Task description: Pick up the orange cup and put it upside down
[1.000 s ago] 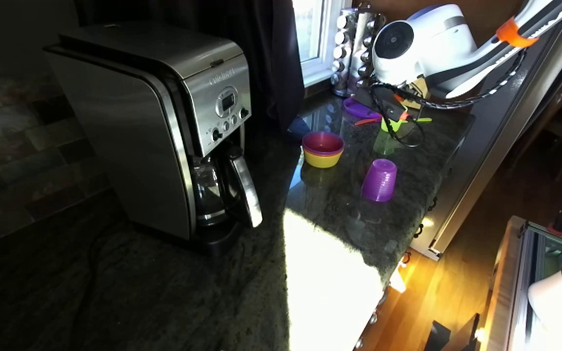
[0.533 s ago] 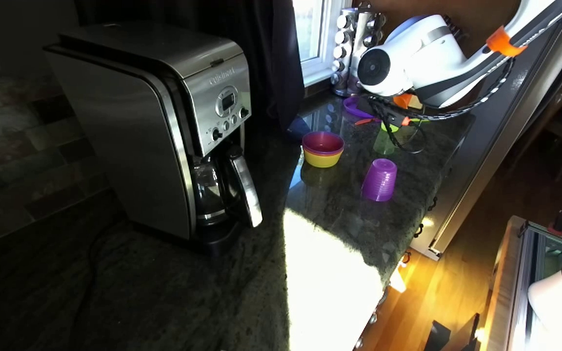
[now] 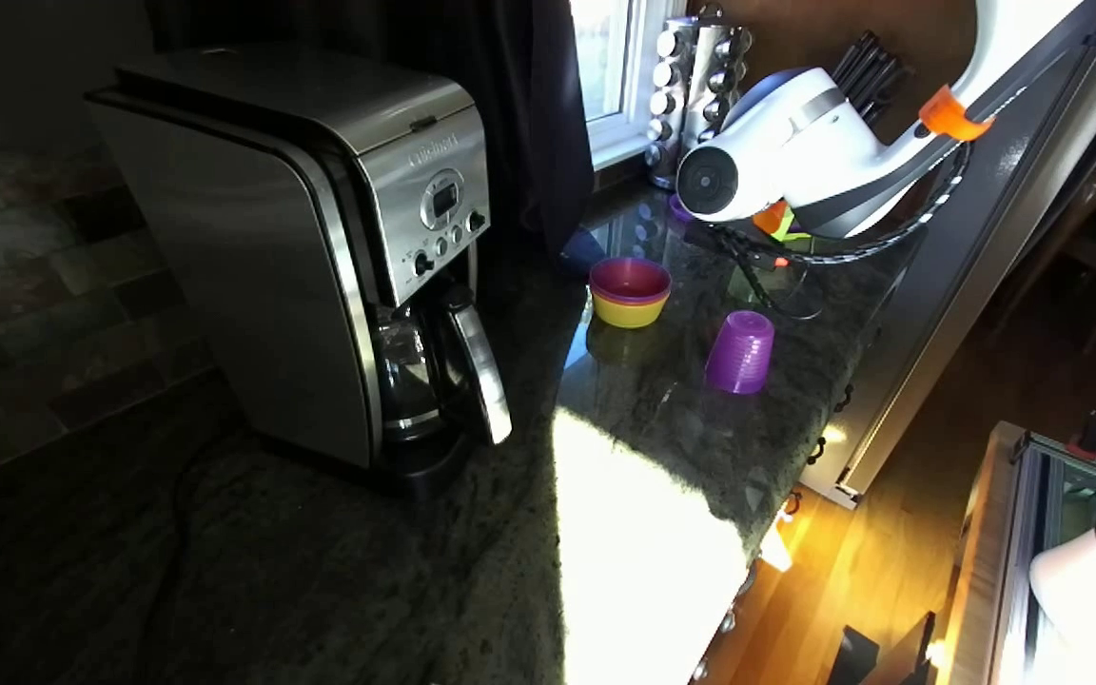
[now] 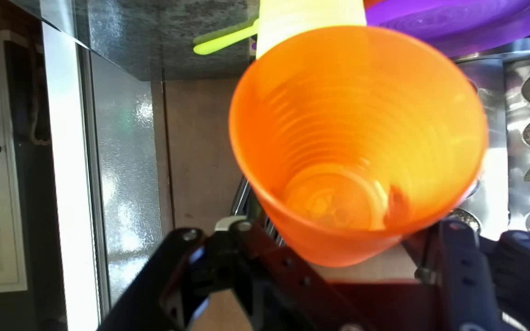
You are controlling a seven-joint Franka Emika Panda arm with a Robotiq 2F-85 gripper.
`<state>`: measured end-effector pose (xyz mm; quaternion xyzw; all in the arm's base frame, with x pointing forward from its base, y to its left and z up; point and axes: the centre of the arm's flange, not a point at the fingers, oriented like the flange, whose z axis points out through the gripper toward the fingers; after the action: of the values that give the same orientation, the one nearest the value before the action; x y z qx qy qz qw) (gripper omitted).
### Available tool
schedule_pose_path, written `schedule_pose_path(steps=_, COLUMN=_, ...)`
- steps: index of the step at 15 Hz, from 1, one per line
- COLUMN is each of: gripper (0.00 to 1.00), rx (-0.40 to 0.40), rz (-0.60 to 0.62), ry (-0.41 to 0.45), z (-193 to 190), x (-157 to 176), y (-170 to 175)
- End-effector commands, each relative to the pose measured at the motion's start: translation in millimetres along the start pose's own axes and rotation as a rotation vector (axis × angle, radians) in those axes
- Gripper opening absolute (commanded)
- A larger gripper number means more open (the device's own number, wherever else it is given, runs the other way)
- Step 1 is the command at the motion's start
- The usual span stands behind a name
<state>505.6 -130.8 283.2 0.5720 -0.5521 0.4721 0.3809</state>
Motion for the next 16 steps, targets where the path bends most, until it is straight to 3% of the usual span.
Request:
schedule_pose_path(steps=1, gripper=0.43, rx=0.049, rz=-0.025, ry=0.006, z=11, x=-8, y=-7)
schedule_pose_path(steps=9, gripper=0.43, rx=0.073, rz=-0.062, ry=-0.037, z=22, x=-19, y=-15)
schedule_pose_path(steps=16, gripper=0.43, rx=0.039, rz=-0.063, ry=-0.056, z=31, x=-18, y=-19)
